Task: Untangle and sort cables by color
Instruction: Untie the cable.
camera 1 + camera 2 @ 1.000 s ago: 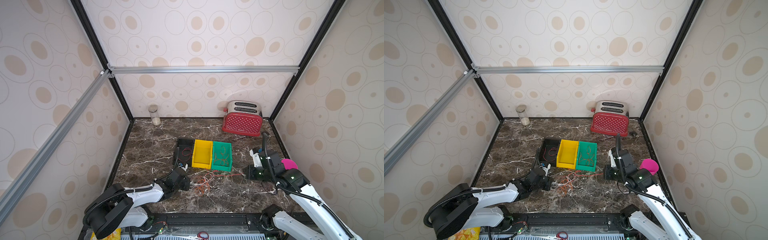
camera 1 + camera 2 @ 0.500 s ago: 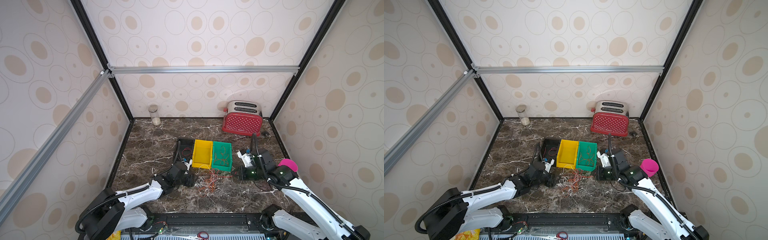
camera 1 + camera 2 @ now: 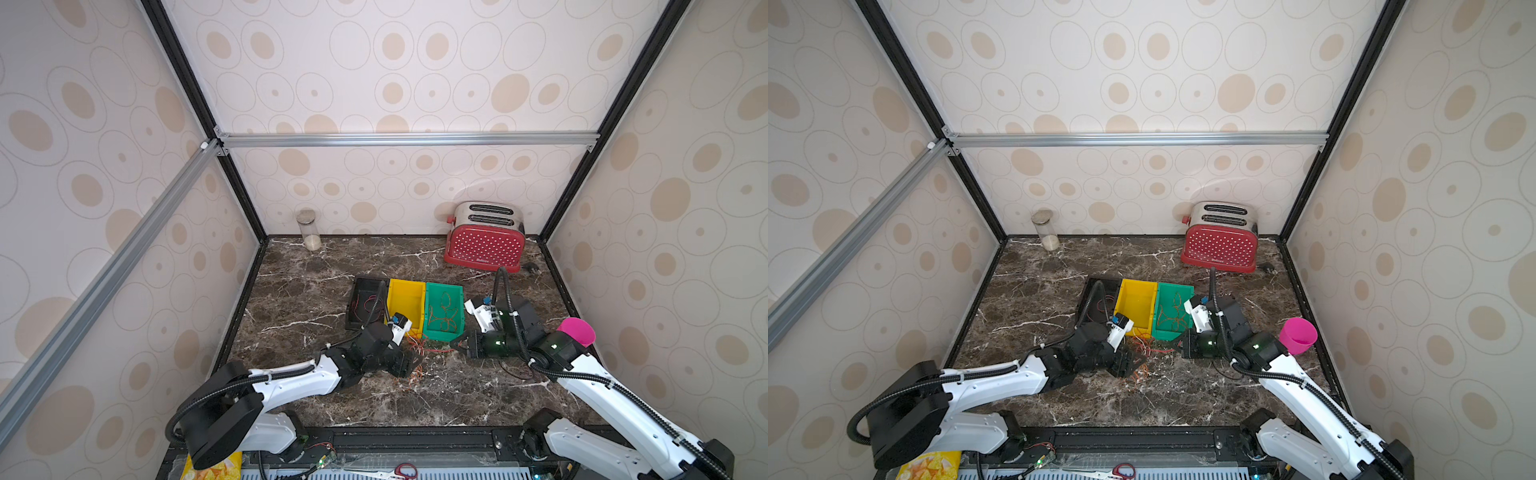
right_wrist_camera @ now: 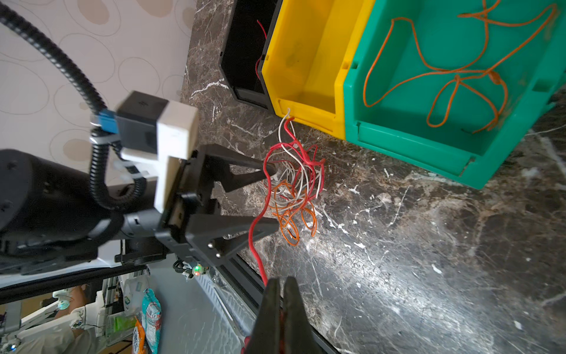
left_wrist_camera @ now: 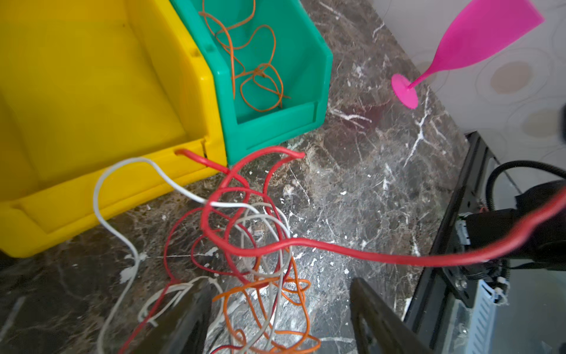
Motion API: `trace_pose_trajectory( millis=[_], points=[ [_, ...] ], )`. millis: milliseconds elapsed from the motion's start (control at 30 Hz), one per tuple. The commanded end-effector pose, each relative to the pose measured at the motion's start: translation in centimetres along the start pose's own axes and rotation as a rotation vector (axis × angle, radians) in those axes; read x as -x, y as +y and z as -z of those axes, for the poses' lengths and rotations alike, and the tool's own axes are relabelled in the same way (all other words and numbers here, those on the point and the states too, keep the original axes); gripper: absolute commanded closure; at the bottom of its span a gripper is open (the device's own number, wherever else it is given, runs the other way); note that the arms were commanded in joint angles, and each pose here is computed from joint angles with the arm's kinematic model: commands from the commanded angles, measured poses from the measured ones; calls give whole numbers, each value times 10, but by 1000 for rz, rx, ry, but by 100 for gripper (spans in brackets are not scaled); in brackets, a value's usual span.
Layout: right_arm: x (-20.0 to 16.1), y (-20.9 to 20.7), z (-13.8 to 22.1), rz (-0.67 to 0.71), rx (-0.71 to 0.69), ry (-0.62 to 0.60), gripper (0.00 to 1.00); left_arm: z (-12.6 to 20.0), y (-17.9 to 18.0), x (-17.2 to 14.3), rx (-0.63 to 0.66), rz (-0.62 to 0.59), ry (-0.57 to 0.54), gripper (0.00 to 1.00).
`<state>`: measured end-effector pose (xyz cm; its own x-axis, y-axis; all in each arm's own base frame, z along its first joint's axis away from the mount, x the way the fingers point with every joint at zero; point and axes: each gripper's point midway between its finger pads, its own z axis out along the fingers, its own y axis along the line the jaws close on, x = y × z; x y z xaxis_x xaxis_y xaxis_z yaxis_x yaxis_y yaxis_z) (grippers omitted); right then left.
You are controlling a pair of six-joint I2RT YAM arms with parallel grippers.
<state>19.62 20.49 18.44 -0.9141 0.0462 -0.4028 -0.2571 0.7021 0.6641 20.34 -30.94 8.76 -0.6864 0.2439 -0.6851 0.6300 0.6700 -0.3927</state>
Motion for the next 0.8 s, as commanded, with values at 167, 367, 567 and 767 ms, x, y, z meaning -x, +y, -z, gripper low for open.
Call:
trace_pose_trajectory(
  millis=[167,367,567,767],
  points=[
    [2,14,2,-29,78,-24,100,-22,14,-4,117,-71,-89,30],
    [3,14,10,-15,53,-41,100,-36,35,-27,202,-60,-1,40],
    [0,-7,22,-4,-71,-62,100,-30,43,-37,230,-27,10,73],
    [-5,-43,37,10,-289,-59,100,-11,50,-33,208,25,-34,96]
  ],
)
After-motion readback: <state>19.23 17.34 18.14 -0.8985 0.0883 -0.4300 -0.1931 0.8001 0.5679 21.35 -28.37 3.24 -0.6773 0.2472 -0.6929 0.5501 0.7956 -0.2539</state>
